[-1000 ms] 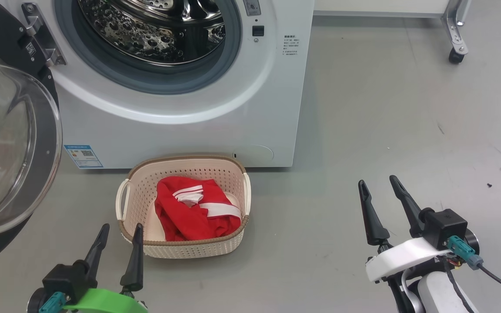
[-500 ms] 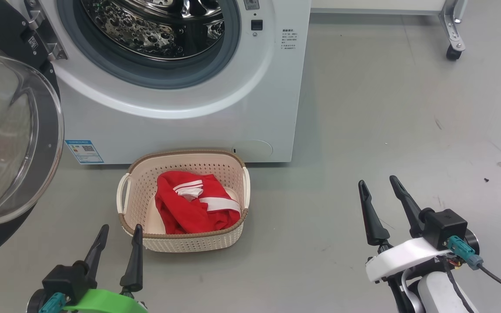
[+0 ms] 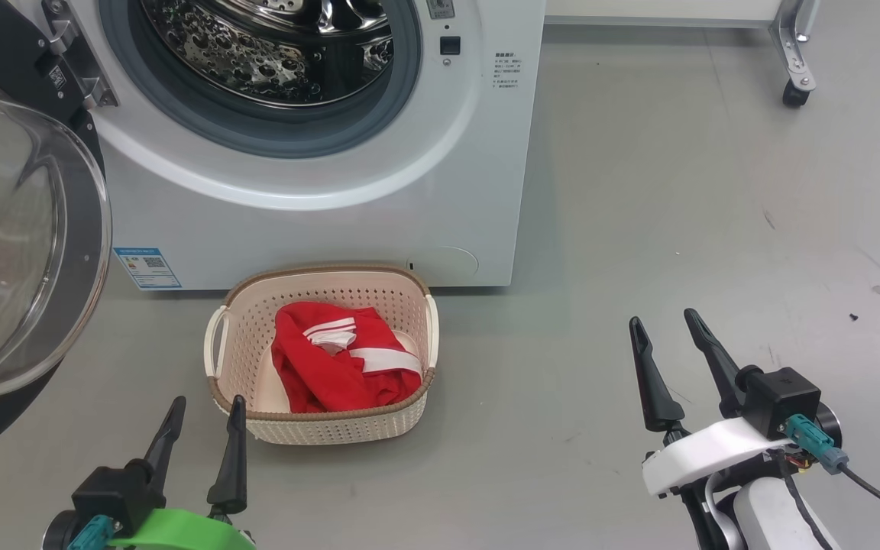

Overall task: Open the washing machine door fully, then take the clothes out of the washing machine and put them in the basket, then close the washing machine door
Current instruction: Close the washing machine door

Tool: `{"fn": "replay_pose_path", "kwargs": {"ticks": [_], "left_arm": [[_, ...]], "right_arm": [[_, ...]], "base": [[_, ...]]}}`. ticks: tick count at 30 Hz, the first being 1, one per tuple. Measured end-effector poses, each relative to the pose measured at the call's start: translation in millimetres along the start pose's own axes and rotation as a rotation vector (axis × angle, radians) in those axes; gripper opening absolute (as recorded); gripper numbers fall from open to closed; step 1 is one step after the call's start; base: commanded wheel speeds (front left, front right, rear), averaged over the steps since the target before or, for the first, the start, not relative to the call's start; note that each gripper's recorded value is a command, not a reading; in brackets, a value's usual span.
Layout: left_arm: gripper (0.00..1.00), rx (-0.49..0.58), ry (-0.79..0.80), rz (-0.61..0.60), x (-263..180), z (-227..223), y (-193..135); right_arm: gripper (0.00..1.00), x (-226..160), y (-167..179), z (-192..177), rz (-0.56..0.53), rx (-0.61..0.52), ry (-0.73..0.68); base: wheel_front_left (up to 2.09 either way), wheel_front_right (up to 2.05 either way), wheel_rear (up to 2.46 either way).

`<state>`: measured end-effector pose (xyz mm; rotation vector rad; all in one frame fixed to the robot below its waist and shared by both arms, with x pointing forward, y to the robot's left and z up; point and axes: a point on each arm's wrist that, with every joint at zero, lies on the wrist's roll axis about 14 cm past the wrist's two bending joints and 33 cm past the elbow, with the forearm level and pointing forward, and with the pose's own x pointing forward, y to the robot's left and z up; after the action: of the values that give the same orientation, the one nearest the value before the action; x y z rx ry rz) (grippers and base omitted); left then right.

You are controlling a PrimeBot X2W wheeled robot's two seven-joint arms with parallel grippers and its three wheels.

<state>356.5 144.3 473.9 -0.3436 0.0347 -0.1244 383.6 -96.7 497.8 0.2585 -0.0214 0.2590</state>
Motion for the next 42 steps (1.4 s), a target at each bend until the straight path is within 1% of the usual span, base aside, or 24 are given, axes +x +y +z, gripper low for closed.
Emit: {"fn": "replay_pose_path", "kwargs": {"ticks": [37,42], "left_arm": [[1.00,0.008,-0.003,-0.003,-7,1,-2],[1.00,0.012,-0.002,0.020,-13,0,5]], "right_arm": [[1.00,0,7,2,0.019,-0.003,-0.005],[1.00,3,15,-5,0.045,0.004,0.013]], "base": [[0.02,-0.02,0.00],[0.00,0.00,0.00]]}}
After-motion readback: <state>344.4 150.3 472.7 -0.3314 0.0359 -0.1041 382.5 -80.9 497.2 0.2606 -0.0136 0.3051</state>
